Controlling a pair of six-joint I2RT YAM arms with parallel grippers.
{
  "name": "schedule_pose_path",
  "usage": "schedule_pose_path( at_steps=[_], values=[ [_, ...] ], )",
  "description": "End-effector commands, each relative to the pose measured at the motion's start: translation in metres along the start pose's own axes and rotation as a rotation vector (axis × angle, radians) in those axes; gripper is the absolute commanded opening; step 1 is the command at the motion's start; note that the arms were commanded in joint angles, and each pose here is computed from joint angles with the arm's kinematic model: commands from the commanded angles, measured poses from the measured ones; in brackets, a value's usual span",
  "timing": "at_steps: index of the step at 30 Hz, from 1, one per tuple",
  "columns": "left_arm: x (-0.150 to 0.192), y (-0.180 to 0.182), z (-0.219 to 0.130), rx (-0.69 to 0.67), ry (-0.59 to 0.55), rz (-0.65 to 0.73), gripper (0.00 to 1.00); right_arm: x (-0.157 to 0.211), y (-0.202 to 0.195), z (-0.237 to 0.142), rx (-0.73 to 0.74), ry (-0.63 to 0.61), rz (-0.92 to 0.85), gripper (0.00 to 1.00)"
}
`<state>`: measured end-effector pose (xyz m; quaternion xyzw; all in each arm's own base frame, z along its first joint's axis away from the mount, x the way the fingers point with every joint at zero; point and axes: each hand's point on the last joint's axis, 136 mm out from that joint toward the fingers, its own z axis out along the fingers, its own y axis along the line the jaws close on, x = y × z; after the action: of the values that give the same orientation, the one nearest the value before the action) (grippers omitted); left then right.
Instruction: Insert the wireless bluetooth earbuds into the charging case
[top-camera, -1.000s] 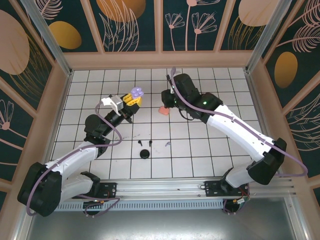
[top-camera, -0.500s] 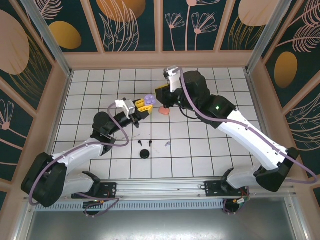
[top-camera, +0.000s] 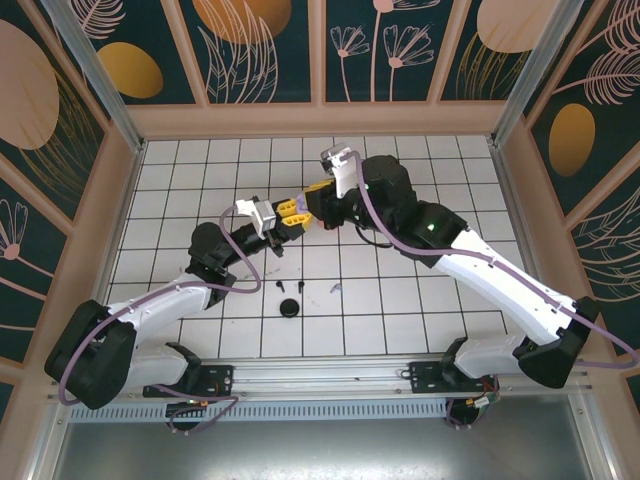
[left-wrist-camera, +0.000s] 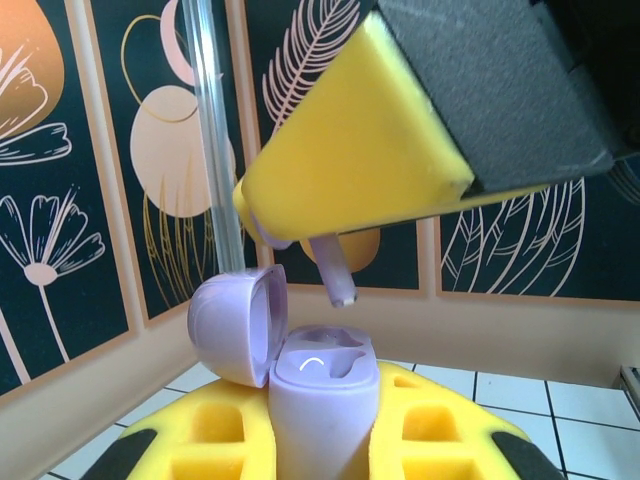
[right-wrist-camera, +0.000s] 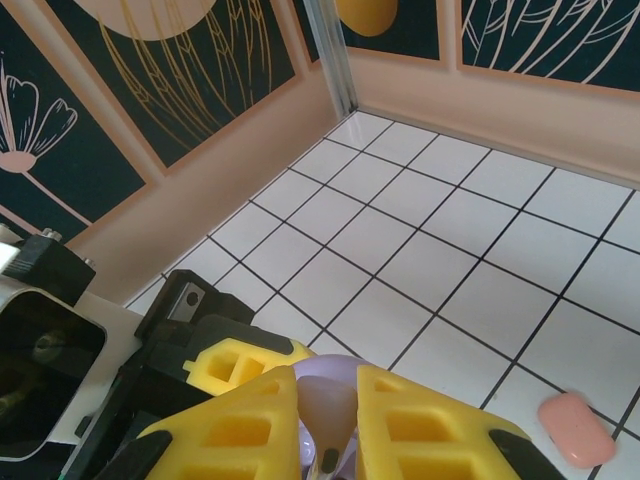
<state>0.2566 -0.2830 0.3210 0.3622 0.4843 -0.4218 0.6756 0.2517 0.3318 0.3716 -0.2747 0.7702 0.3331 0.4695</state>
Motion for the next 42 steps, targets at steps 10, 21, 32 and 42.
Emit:
schedule_pose_path(
  at_steps=[10,21,32,42],
  values=[
    [-0.032,-0.008,0.004,0.038,-0.084,0.037,0.0,-0.003,0.015,-0.002,-0.058,-0.028,-0.01,0.16],
    [-0.037,-0.01,0.004,0.042,-0.088,0.044,0.0,0.011,0.004,0.002,-0.008,-0.003,-0.005,0.15],
    [-0.042,-0.008,0.004,0.033,-0.096,0.036,0.0,0.02,-0.003,-0.001,0.023,0.003,-0.022,0.13],
    [-0.04,-0.009,0.005,0.044,-0.09,0.025,0.0,-0.013,0.007,-0.016,-0.006,-0.103,-0.014,0.13]
  ],
)
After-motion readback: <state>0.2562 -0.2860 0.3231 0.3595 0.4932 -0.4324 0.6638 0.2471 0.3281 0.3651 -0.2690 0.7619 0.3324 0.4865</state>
